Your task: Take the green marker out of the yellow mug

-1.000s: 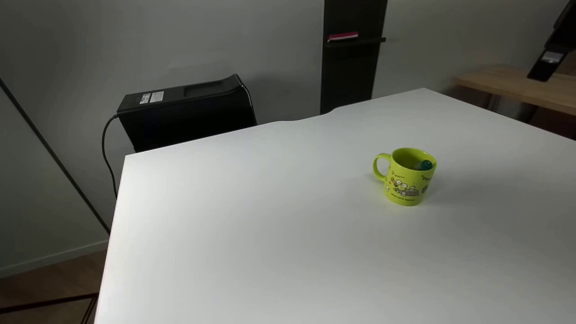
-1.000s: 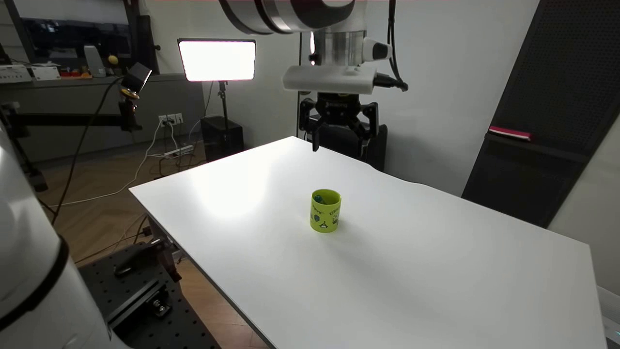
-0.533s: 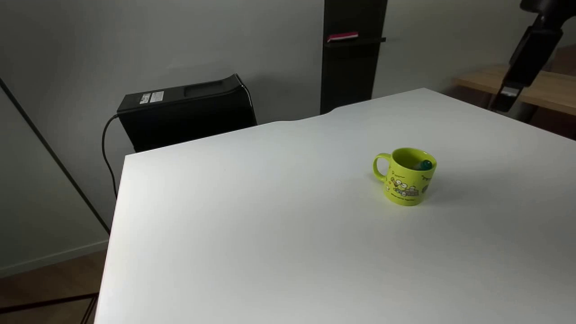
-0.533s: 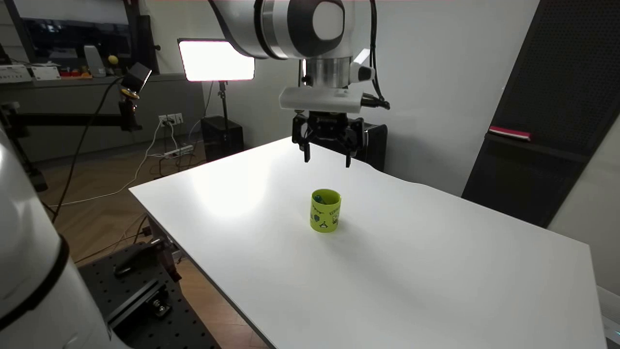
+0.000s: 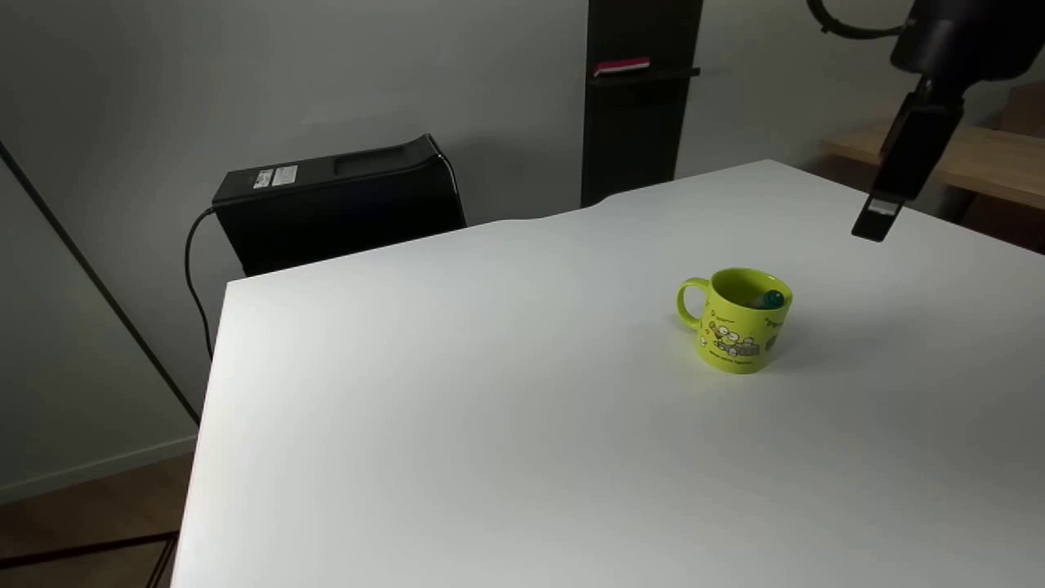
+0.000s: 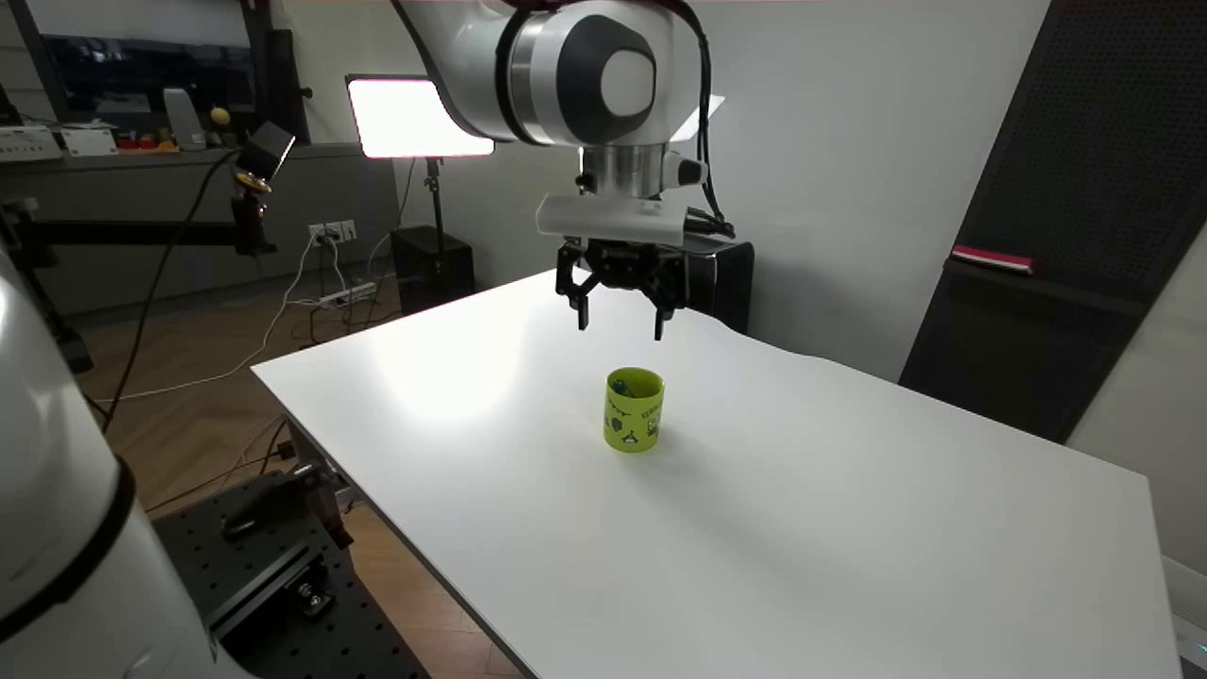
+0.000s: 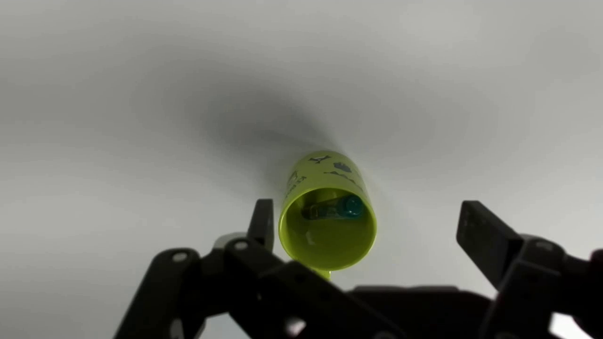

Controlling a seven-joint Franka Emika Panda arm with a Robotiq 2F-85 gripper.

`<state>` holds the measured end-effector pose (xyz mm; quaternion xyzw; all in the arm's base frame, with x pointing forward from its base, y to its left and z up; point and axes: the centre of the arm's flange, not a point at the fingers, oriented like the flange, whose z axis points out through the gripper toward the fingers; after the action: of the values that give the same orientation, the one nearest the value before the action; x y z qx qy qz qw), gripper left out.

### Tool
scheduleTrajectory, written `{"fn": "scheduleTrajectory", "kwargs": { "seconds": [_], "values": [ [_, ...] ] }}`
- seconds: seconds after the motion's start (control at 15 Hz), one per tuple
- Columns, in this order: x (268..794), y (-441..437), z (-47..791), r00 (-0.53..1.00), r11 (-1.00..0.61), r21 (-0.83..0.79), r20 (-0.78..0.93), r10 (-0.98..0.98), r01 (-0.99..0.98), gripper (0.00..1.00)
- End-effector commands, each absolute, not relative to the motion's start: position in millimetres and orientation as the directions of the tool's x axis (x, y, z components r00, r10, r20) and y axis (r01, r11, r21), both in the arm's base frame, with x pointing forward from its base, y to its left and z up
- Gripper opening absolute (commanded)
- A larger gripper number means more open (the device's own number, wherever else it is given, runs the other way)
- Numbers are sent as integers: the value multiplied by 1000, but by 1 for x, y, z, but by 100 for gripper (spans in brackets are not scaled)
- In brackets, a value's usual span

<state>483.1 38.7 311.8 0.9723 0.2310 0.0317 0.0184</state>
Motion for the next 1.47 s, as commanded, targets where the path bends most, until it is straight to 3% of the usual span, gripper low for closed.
{"fn": "scheduleTrajectory", "kwargs": {
  "seconds": [0.0, 1.4],
  "values": [
    [484, 39, 310, 892, -893, 48, 51, 449, 447, 100],
    [494, 47, 272, 876, -870, 143, 42, 481, 472, 100]
  ]
}}
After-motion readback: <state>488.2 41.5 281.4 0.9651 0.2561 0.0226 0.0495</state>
